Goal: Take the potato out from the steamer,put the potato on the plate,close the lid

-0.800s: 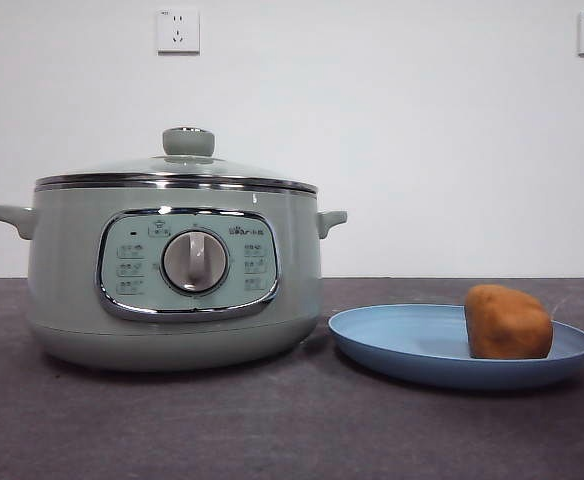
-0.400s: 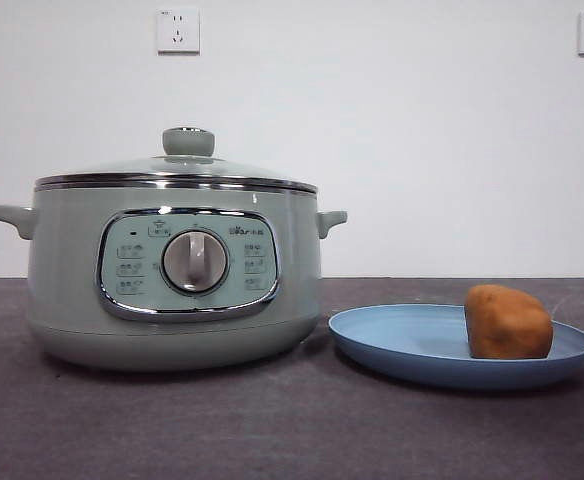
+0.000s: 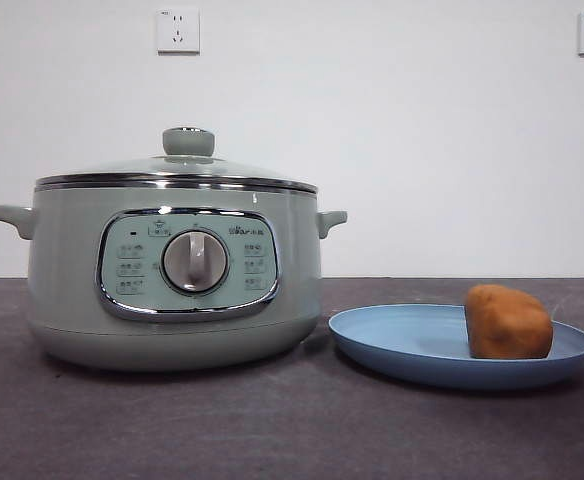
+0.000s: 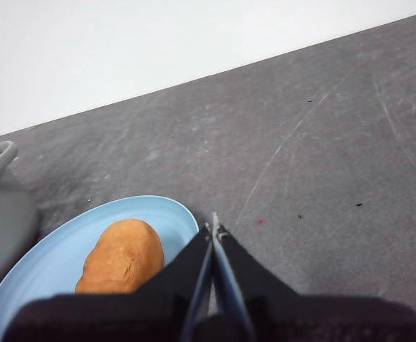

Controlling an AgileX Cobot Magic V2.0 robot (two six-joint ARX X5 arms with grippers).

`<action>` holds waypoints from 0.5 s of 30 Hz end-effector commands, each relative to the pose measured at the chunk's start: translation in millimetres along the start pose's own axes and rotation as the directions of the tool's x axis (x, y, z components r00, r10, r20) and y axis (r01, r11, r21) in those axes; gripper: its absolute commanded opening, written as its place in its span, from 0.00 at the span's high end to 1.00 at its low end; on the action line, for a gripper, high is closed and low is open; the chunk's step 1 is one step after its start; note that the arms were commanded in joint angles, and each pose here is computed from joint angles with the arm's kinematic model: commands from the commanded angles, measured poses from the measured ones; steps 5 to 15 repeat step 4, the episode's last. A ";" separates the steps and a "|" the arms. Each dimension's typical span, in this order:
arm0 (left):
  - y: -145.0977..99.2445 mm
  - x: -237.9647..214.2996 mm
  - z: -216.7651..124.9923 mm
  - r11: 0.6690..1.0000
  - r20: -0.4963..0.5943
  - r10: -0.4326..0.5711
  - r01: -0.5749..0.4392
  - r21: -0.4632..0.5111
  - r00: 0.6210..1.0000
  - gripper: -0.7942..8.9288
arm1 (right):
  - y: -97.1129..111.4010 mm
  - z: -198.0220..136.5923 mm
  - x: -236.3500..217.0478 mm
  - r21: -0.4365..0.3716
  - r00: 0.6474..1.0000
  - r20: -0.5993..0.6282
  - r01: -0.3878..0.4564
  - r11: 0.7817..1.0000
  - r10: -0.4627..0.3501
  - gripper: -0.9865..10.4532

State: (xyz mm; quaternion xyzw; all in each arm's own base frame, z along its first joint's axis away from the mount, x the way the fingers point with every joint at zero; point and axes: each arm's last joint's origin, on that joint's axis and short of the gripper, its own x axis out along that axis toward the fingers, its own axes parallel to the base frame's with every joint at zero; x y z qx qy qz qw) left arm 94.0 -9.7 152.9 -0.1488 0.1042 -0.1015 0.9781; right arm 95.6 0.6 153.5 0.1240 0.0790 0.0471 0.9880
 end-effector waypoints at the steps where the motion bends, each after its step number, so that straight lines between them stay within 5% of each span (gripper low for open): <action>1: 1.6 1.1 -3.6 1.000 -0.009 0.006 -0.006 -0.002 1.000 0.92 | -1.1 -4.2 1.0 -0.006 1.000 -0.016 0.005 1.000 -0.005 0.91; 15: 1.6 1.1 -3.6 1.000 -0.009 0.006 -0.006 -0.002 1.000 0.92 | -1.1 -4.2 1.0 -0.006 1.000 -0.016 0.005 1.000 -0.005 0.91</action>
